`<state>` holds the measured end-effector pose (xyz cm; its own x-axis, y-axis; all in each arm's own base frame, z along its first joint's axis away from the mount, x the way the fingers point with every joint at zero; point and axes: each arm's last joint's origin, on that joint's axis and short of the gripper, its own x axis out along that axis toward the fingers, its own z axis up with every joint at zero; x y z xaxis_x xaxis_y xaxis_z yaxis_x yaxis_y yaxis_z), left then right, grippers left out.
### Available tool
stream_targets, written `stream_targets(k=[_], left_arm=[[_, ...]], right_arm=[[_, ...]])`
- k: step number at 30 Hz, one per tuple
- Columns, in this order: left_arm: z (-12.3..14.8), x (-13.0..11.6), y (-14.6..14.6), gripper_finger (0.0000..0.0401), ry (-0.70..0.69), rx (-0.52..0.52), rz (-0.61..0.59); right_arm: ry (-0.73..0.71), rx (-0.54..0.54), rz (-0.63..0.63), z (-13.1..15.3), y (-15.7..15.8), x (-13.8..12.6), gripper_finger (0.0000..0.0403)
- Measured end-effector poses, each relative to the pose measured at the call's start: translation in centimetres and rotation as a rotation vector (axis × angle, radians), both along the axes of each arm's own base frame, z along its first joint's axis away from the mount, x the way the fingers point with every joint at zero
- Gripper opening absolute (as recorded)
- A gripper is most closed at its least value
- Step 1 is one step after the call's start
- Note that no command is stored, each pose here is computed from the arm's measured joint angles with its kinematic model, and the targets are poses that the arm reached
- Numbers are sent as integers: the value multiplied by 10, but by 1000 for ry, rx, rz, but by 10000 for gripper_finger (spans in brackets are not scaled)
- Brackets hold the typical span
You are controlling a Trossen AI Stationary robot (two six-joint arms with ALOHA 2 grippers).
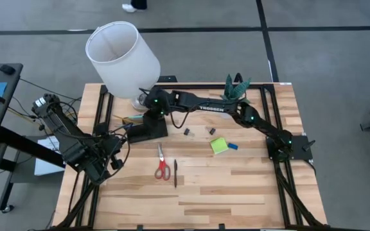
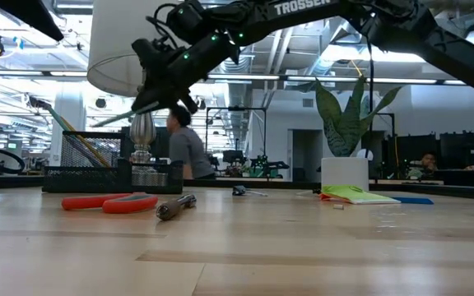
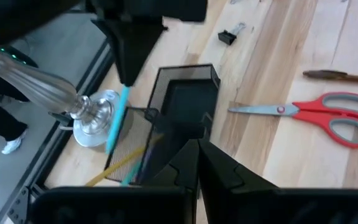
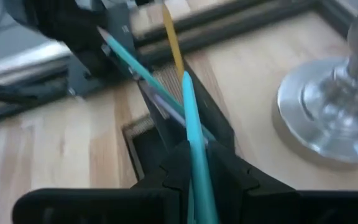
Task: Pick and place office supplies into organizer
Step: Put the blue pen into the black desk organizer
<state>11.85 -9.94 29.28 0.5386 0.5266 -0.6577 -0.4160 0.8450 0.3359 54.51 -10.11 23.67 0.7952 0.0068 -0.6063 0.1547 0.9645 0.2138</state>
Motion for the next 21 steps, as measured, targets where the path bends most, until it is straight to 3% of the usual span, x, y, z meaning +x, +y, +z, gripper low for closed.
stream_targets(k=[11, 15, 21], left_arm=[[-1, 0, 0, 0, 26, -23, 1], [-1, -1, 0, 0, 31, -17, 0], [-16, -2, 4, 1, 54, 89, -21]], right_arm=[[-23, -4, 1, 2, 0, 1, 50], [-30, 39, 60, 2, 3, 1, 48], [-37, 25, 128, 3, 16, 4, 30]])
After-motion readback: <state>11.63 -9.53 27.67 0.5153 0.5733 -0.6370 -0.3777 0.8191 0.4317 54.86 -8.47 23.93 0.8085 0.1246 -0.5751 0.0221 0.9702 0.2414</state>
